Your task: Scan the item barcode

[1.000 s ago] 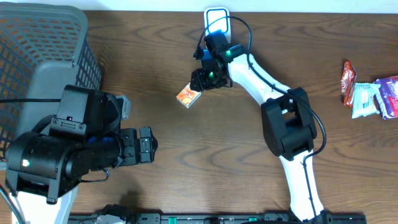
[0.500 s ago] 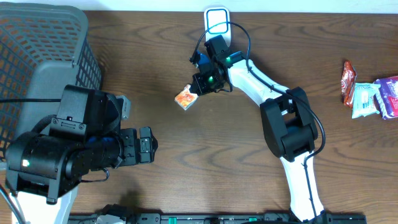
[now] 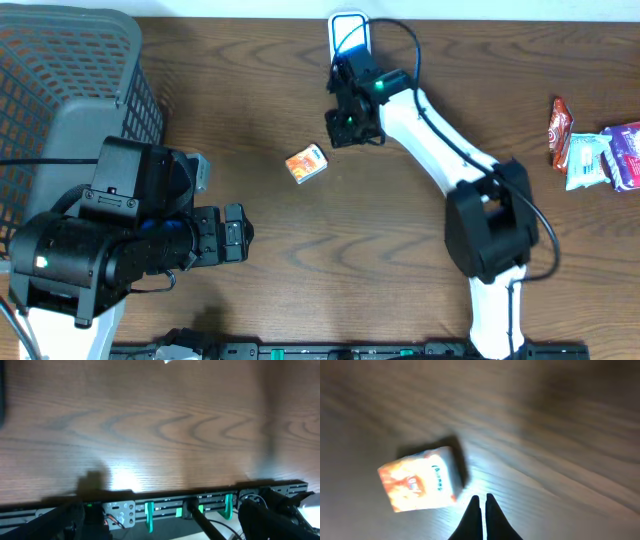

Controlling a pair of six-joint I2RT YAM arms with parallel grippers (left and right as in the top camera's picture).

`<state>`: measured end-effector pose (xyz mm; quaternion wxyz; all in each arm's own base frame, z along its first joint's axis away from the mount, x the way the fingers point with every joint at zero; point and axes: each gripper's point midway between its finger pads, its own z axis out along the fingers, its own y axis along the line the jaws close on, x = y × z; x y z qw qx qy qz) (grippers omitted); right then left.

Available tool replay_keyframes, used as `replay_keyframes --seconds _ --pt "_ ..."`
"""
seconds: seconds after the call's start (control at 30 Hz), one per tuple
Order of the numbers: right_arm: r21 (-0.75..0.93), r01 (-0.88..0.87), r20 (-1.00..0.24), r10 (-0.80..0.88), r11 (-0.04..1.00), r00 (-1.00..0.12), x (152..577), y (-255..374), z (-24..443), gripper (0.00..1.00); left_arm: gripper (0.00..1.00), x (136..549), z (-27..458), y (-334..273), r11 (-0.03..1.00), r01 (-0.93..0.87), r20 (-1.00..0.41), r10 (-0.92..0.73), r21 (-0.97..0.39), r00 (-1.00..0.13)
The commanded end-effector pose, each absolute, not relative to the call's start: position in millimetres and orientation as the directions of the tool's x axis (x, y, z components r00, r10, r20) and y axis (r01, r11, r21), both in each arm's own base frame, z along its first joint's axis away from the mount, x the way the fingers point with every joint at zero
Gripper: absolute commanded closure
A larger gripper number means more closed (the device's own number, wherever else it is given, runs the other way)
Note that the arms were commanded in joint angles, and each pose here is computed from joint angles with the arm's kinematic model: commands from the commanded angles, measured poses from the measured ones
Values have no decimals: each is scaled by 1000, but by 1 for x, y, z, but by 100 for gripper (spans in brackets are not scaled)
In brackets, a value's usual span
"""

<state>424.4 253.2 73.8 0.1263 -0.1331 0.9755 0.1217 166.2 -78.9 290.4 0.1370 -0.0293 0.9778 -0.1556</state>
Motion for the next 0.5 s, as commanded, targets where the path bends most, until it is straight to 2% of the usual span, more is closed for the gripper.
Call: replay_keyframes --seconds 0.0,0.1,0.2,0.4,0.47 --pt "-12 -147 -372 -140 989 -917 436 231 91 99 2 163 291 -76 953 -21 -251 -101 -303 -963" --pt "15 -172 -377 -154 985 -913 434 244 89 99 2 163 291 -76 953 -21 -251 -101 -303 -963" --pt "95 -231 -374 -181 968 -910 431 265 88 88 2 163 291 -76 953 -21 -251 -101 -303 -963" --pt "266 -438 -390 -320 859 -864 418 307 93 46 2 163 291 -76 953 -21 -251 -101 -303 -963" --pt "284 -457 -397 -330 843 -856 417 311 95 37 2 163 291 -76 953 -21 -251 -101 -303 -963"
